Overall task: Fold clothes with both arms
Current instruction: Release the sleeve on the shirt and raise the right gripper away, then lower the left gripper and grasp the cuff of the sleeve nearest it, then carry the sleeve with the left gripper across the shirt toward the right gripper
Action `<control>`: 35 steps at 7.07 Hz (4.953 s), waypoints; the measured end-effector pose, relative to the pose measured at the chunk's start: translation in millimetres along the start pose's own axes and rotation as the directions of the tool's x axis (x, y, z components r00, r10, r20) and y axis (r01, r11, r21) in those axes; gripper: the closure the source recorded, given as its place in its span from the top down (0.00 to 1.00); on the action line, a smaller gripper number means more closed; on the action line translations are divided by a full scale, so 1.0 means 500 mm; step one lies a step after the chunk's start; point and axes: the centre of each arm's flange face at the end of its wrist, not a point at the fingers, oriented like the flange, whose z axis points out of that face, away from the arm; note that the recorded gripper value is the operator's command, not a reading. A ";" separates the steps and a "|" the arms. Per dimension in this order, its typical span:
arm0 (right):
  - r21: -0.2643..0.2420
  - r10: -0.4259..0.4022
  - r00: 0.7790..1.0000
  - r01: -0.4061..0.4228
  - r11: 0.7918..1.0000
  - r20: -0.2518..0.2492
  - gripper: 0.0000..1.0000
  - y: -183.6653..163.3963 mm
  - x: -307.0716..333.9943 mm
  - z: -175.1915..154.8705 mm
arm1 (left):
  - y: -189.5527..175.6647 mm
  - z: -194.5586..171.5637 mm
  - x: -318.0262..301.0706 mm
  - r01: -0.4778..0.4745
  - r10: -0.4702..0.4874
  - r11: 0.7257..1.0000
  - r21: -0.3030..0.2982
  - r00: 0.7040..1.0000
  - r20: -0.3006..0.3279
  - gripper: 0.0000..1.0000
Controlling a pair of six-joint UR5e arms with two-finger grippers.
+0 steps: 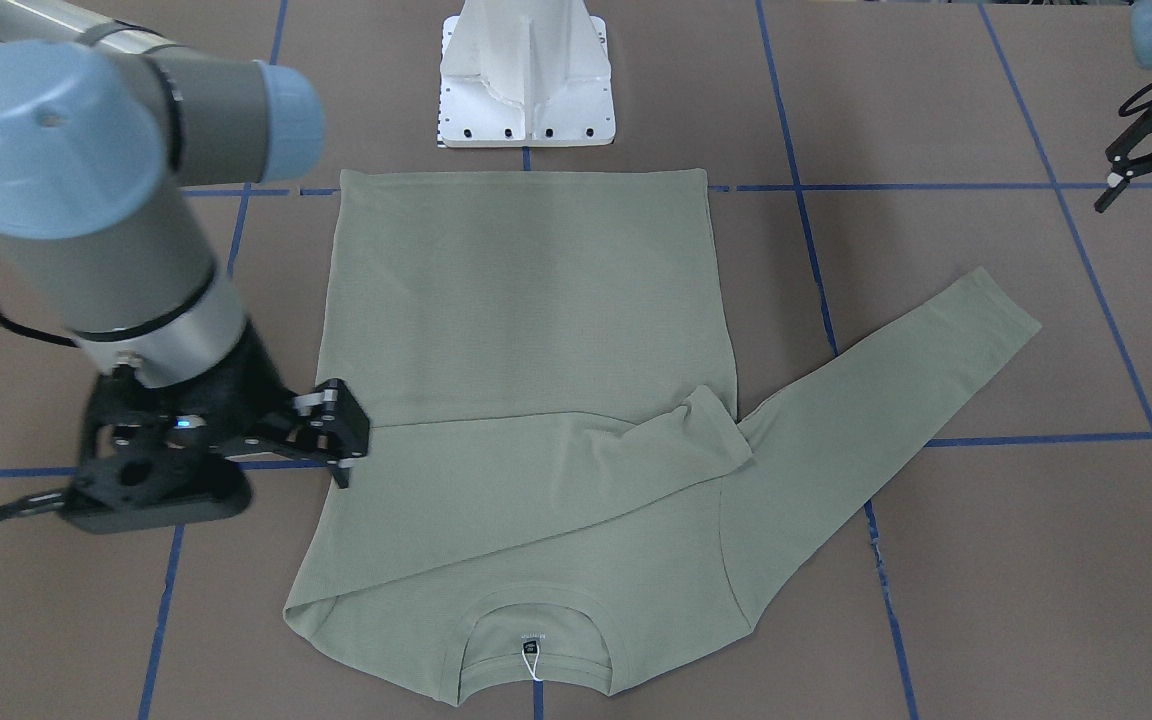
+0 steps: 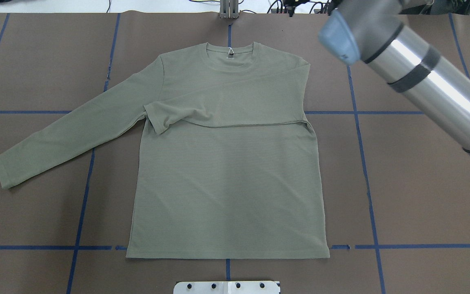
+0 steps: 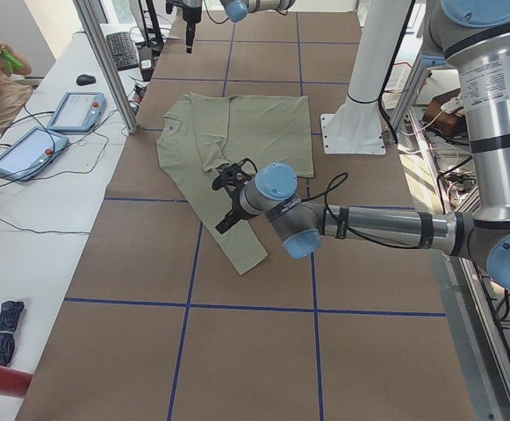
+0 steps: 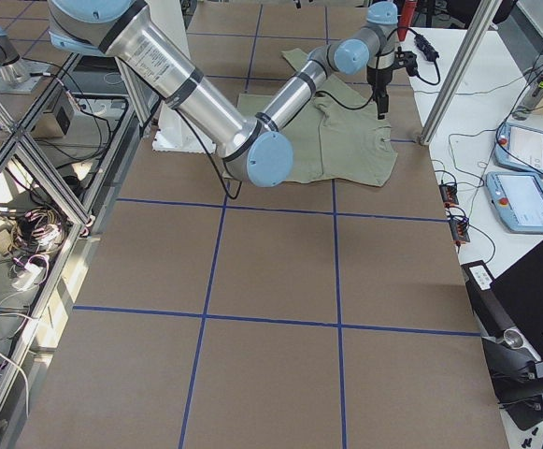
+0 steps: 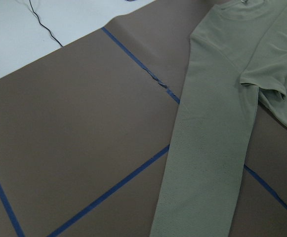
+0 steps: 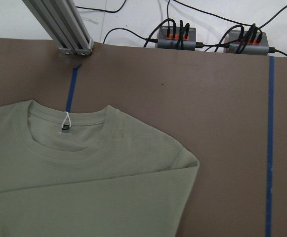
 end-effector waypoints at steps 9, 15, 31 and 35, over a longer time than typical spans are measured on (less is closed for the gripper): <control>-0.036 -0.103 0.995 0.104 0.994 0.018 1.00 0.250 0.488 -0.070 | 0.210 0.288 0.165 -0.001 0.019 0.974 -0.227 0.997 0.079 0.72; -0.031 -0.102 0.995 0.102 0.994 0.014 1.00 0.251 0.486 -0.074 | 0.237 0.300 0.144 -0.003 0.027 0.973 -0.230 0.994 0.102 0.45; -0.047 -0.078 0.997 0.077 0.996 -0.011 1.00 0.274 0.518 -0.055 | -0.745 0.380 0.502 0.228 -0.221 0.972 -0.054 0.969 0.112 0.00; -0.045 -0.079 0.997 0.078 0.996 -0.010 1.00 0.276 0.516 -0.058 | -0.972 0.548 0.808 0.265 -0.266 0.963 -0.041 0.964 -0.003 0.00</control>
